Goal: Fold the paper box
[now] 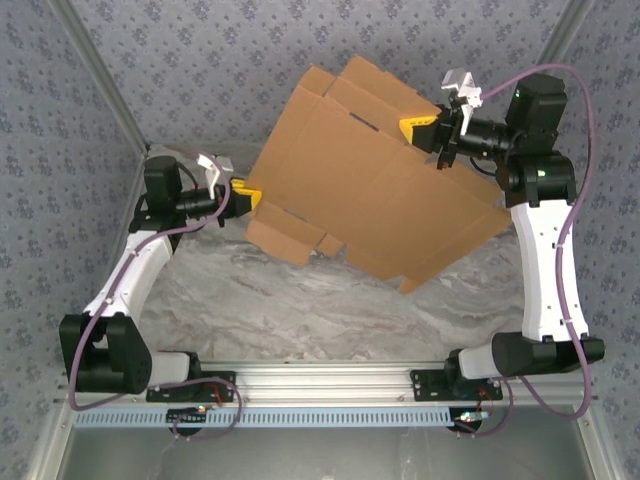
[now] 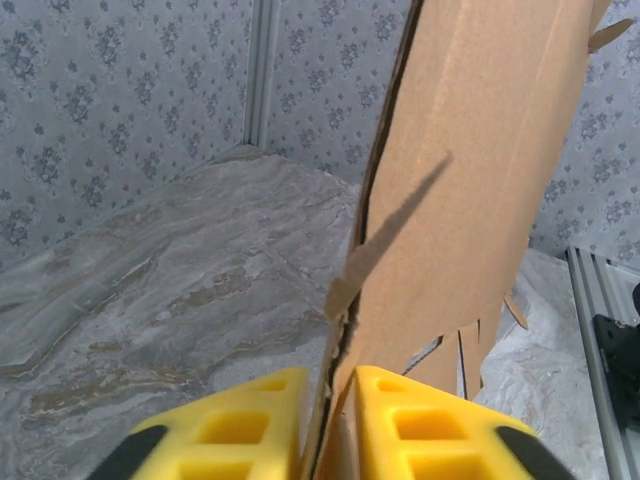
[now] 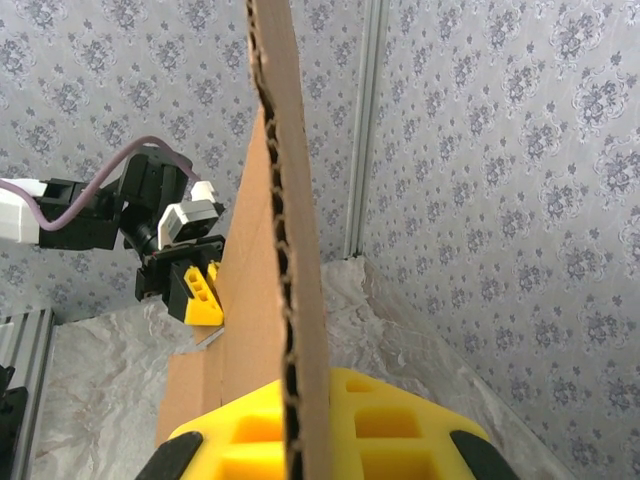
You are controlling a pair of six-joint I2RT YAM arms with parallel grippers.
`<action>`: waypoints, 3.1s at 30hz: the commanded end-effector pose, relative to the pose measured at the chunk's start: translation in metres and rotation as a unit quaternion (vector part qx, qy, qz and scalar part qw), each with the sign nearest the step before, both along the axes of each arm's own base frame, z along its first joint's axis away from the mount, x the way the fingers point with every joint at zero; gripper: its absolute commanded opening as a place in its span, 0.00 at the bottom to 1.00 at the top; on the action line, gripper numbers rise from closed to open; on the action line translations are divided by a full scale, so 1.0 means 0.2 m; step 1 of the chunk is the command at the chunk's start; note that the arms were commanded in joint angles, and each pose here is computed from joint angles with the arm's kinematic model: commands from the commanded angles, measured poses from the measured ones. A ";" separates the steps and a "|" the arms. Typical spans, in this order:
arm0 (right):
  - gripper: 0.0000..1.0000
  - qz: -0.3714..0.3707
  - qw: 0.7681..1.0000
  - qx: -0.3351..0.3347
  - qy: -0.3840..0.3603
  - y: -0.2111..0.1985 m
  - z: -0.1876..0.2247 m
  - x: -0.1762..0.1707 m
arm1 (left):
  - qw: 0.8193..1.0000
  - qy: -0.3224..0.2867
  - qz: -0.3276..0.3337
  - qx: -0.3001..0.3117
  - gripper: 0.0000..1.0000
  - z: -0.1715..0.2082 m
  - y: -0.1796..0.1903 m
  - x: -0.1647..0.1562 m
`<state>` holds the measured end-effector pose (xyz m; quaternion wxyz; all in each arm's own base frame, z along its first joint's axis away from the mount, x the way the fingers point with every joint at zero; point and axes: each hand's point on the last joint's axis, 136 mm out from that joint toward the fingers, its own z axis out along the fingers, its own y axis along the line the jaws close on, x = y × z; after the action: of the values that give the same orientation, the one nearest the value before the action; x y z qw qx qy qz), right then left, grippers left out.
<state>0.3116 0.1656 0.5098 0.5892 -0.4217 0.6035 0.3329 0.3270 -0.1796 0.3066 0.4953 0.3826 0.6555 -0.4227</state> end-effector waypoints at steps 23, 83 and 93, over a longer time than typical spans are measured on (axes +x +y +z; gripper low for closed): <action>0.83 -0.366 0.927 -0.064 -0.044 -0.41 -0.09 0.15 | 0.961 -0.066 0.164 0.214 0.00 0.38 0.17 -0.05; 0.38 -0.022 0.906 -0.374 -0.196 0.48 -0.27 -0.11 | 0.760 -0.352 0.110 0.535 0.00 0.80 -0.01 -0.15; 0.28 -0.025 0.907 -0.381 -0.179 0.45 -0.31 -0.05 | 0.761 -0.356 0.109 0.532 0.00 0.79 -0.01 -0.15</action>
<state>0.3051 0.2588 0.4525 0.5041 -0.6346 0.5855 -0.0184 0.3022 -0.1858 0.4477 0.4252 0.6447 0.5998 0.2092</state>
